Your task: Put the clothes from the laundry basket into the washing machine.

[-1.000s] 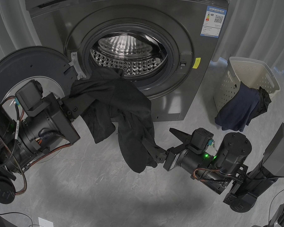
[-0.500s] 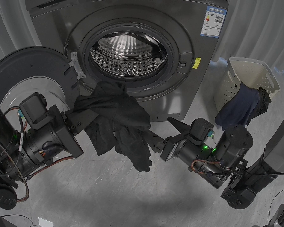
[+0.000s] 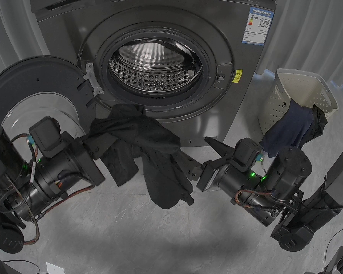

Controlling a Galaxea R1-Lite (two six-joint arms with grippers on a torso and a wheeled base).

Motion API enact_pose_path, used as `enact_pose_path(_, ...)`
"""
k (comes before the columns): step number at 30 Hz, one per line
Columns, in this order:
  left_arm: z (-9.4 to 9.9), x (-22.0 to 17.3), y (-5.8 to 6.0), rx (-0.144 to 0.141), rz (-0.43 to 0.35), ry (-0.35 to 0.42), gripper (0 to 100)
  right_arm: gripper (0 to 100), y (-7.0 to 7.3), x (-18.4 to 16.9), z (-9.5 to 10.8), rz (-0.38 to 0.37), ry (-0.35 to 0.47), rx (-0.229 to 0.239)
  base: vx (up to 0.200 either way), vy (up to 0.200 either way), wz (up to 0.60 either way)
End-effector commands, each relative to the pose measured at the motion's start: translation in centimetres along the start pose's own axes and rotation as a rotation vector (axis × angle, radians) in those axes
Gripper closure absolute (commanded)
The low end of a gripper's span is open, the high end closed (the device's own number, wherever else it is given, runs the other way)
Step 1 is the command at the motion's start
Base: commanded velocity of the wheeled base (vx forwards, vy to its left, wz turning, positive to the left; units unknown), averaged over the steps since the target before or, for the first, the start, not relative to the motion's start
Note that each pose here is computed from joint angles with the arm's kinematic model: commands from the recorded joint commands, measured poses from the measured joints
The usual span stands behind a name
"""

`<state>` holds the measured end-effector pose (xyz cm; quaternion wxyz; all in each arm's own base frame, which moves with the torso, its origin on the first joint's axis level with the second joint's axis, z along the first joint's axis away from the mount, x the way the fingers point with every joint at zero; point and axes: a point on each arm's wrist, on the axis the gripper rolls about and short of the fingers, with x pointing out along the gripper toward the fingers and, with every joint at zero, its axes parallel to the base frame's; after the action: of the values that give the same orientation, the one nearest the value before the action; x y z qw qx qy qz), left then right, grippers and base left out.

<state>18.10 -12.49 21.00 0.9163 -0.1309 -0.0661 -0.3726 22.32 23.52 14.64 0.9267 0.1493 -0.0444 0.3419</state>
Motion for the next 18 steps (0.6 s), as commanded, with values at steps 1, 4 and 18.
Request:
enact_pose_path(1,0.7,1.5,0.1,0.002,0.047,-0.045,100,0,-0.1,-1.1,-1.7,-0.010,0.084,-0.019,0.000,0.000,0.00)
enact_pose_path(4,1.1,1.9,0.1,0.004,0.067,-0.067,100,0,0.0,-1.1,-2.2,-0.007,0.100,-0.021,0.000,0.000,0.00)
enact_pose_path(18,1.2,2.7,0.1,0.000,0.090,-0.071,100,0,3.9,2.2,-6.8,0.116,0.119,0.012,0.000,0.000,0.00)
